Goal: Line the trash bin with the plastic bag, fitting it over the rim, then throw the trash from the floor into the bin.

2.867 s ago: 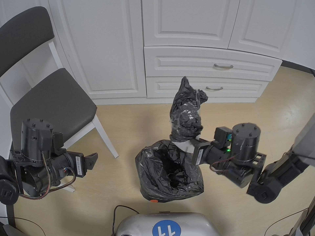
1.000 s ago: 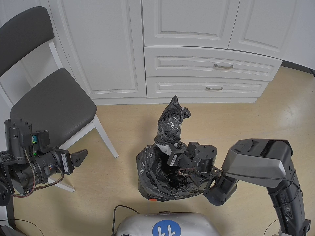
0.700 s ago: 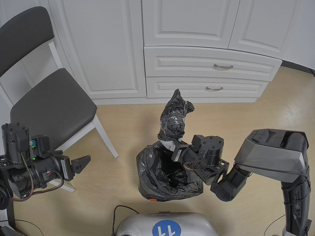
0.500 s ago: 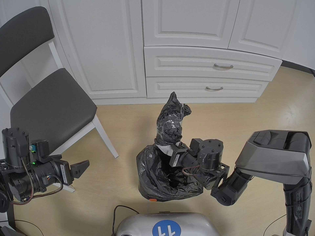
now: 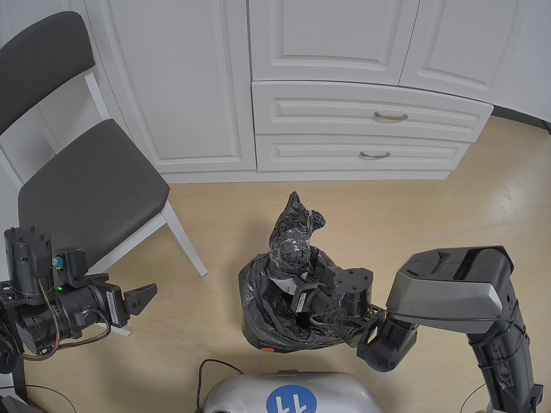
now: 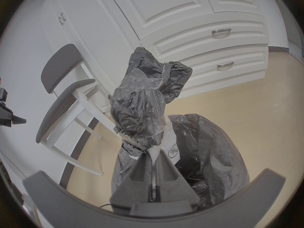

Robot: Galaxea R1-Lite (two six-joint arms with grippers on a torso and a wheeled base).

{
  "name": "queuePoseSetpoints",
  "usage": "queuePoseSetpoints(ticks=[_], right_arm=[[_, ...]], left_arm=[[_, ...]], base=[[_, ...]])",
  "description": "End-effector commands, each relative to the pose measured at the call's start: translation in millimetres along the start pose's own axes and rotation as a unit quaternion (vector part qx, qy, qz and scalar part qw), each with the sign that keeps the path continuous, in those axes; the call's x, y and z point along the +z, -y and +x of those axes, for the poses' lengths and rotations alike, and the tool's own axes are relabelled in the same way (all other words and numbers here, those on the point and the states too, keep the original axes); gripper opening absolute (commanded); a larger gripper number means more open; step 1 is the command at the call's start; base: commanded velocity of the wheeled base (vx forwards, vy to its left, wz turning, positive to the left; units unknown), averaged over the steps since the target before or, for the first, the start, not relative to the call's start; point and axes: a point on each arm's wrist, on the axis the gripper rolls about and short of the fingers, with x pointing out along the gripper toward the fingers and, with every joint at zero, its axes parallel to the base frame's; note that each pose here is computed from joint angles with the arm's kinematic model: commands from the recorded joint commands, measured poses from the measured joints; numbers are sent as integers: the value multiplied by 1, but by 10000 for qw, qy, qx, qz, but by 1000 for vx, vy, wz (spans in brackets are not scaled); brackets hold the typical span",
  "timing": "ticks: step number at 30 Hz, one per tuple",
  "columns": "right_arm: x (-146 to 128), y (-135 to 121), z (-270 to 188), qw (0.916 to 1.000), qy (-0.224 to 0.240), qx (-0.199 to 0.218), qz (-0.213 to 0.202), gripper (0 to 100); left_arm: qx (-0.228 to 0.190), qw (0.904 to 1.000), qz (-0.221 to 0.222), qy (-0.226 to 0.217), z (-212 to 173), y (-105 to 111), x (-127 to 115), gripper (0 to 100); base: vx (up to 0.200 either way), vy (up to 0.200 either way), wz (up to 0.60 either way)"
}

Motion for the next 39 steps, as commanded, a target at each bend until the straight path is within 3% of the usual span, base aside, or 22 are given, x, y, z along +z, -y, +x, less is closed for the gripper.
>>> queuePoseSetpoints(ticks=[1, 39], right_arm=[[-21, 12, -5, 9998, -156, -88, -38, 0], [-52, 21, -14, 9987, -434, -151, -233, 0]], left_arm=[[-2, 10000, 7, -20, 1, 0, 0, 100], [16, 9999, 114, 114, -4, -1, 3, 100]], base=[[0, 0, 0], [0, 0, 0]])
